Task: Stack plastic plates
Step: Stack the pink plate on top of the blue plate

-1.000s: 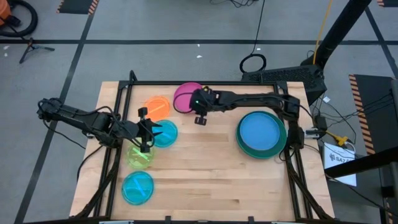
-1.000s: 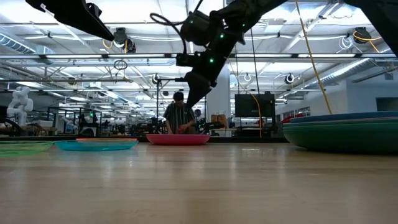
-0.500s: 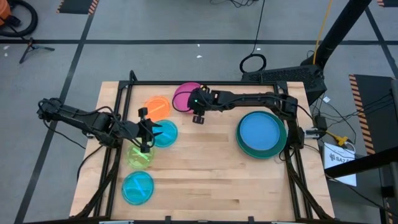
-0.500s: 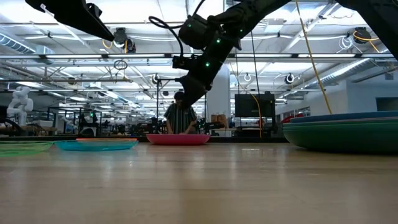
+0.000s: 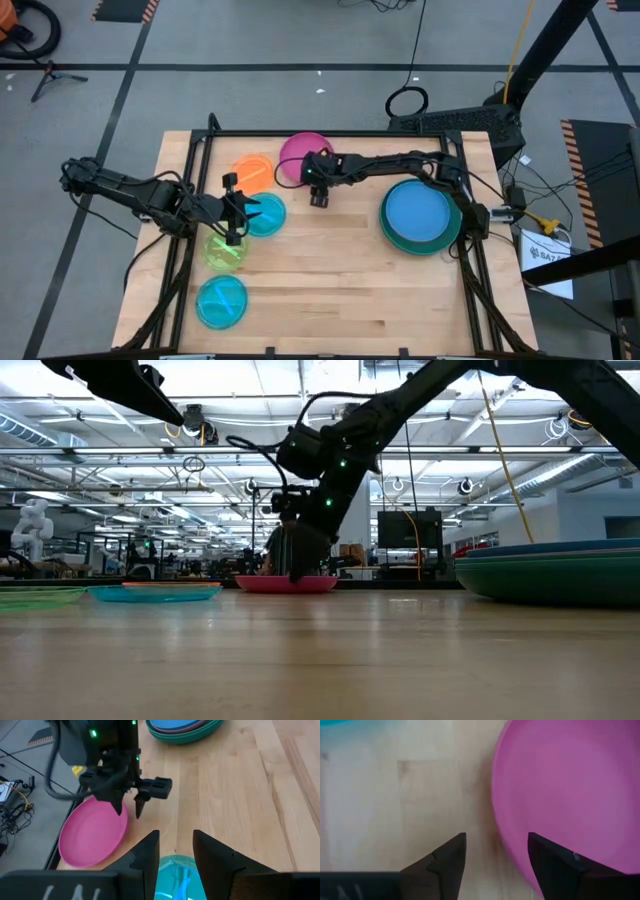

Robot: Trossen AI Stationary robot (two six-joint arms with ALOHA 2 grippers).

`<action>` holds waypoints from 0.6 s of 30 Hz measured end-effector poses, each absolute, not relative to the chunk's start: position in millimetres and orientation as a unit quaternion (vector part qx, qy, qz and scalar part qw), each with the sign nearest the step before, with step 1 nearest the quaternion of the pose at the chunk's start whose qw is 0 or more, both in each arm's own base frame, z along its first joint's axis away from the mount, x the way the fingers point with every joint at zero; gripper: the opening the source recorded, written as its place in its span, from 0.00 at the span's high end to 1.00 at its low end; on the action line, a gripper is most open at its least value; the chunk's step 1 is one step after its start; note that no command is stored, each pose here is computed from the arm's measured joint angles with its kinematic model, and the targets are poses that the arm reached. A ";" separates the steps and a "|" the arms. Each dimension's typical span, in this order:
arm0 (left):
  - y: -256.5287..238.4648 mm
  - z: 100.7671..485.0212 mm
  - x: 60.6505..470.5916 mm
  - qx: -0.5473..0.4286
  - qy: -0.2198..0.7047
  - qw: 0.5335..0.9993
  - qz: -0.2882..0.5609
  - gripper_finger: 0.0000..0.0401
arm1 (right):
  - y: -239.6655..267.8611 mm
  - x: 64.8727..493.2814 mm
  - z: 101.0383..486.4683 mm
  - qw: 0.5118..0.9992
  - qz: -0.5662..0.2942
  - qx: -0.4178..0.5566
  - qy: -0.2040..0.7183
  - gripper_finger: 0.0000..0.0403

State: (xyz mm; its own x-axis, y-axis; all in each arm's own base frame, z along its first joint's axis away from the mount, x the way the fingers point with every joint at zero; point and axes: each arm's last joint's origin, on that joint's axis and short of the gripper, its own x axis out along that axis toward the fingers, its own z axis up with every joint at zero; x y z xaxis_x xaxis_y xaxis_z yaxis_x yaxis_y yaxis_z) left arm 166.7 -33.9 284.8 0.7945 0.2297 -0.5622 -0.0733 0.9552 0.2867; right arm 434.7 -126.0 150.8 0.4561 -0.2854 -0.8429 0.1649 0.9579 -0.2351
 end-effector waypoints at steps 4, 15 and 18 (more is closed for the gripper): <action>-33.9 284.9 166.8 0.127 0.310 0.939 0.080 0.69 | -134.3 433.7 144.4 0.848 -0.141 -0.053 0.508 0.51; -34.1 285.5 167.1 0.128 0.307 0.940 0.080 0.69 | -145.9 429.4 137.7 0.847 -0.128 -0.030 0.516 0.66; -34.1 285.5 167.2 0.127 0.306 0.940 0.080 0.69 | -146.0 429.9 135.4 0.846 -0.124 -0.032 0.517 0.75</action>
State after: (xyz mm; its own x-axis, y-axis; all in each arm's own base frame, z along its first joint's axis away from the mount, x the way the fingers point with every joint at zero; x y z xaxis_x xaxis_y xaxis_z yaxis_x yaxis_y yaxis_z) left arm 167.2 -34.1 285.5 0.7995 0.2278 -0.5558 -0.0716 0.9549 0.2882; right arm 429.9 -146.0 135.4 0.4343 -0.2432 -0.8674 0.1766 0.9672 -0.1827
